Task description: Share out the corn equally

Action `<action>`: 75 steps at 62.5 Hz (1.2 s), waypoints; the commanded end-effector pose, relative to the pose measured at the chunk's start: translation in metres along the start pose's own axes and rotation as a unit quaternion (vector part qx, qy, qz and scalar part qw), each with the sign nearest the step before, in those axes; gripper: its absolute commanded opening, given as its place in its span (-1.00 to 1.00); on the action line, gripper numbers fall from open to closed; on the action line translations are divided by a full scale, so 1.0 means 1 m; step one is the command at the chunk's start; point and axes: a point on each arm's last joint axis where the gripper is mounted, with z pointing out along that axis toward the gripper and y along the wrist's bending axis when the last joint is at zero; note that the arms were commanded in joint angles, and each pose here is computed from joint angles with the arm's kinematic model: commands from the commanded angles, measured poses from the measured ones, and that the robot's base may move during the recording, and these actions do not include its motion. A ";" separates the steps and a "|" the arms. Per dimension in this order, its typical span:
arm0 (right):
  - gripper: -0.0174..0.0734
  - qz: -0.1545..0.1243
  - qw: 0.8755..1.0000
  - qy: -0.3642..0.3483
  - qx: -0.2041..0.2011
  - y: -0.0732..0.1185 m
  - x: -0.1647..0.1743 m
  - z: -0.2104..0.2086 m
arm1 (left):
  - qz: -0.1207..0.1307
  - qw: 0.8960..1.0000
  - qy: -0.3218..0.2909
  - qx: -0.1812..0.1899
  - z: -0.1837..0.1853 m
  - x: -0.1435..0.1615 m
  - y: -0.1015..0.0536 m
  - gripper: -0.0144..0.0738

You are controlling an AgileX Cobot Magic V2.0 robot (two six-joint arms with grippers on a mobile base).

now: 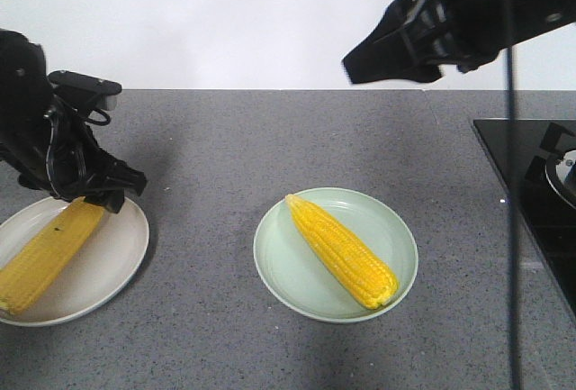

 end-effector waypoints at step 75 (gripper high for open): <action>-0.63 0.015 0.968 -0.189 0.163 0.055 0.263 -0.021 | 0.016 0.877 -0.444 0.184 -0.055 0.233 -0.031 -0.69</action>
